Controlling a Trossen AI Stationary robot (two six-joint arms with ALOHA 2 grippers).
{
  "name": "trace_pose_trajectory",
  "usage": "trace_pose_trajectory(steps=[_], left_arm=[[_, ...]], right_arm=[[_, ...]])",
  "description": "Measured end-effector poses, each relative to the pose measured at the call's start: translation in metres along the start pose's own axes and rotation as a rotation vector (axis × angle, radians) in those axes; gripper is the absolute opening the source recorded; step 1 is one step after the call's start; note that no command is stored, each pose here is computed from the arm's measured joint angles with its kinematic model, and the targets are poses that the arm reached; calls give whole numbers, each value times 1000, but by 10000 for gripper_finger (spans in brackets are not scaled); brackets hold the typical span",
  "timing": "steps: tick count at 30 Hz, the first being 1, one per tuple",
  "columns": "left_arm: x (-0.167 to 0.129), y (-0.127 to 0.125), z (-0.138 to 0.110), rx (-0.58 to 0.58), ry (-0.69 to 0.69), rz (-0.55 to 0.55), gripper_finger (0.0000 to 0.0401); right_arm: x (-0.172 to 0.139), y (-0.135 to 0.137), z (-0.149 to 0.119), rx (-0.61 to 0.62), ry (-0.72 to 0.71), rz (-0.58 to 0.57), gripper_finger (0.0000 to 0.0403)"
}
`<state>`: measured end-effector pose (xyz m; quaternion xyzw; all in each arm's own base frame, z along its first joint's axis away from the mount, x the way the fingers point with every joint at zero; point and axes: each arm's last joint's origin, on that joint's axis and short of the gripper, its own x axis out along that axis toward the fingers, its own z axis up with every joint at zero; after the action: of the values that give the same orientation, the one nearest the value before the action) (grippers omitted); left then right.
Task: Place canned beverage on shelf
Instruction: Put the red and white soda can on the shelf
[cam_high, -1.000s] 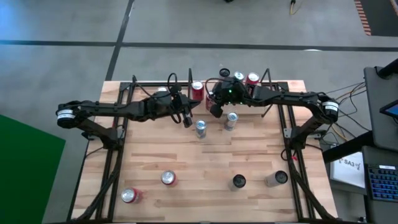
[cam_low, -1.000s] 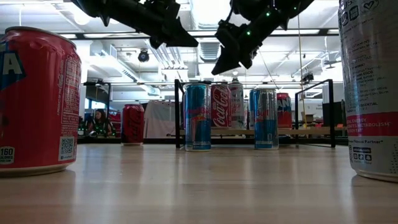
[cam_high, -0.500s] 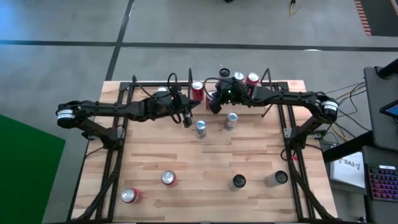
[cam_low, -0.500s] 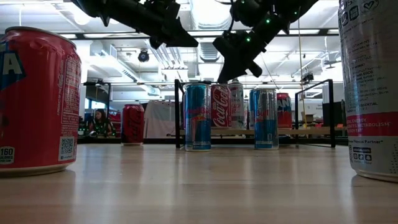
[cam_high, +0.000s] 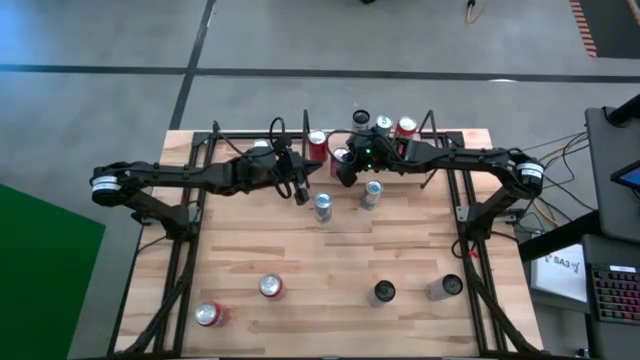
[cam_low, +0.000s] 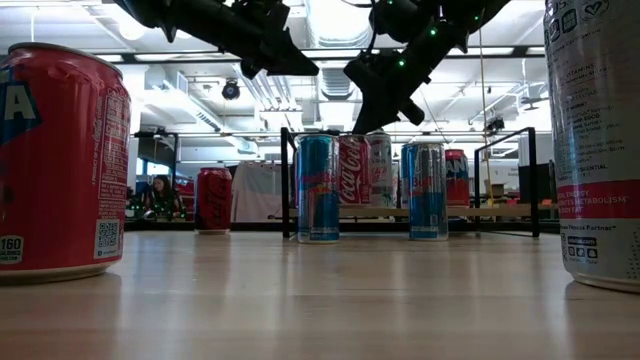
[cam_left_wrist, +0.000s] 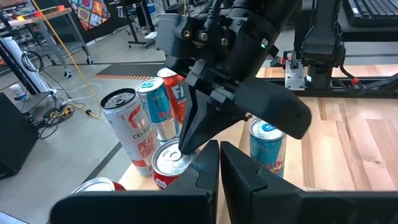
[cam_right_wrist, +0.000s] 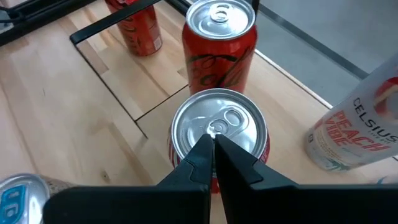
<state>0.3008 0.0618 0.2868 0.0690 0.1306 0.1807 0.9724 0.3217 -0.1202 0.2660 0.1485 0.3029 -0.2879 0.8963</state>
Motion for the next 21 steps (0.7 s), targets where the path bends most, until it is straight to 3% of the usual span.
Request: trace_pose_trajectory(steps=[21], left_arm=[[0,0,0,-6,1,0,0]], right_arm=[[0,-1,-1,-21,16,-6,9]])
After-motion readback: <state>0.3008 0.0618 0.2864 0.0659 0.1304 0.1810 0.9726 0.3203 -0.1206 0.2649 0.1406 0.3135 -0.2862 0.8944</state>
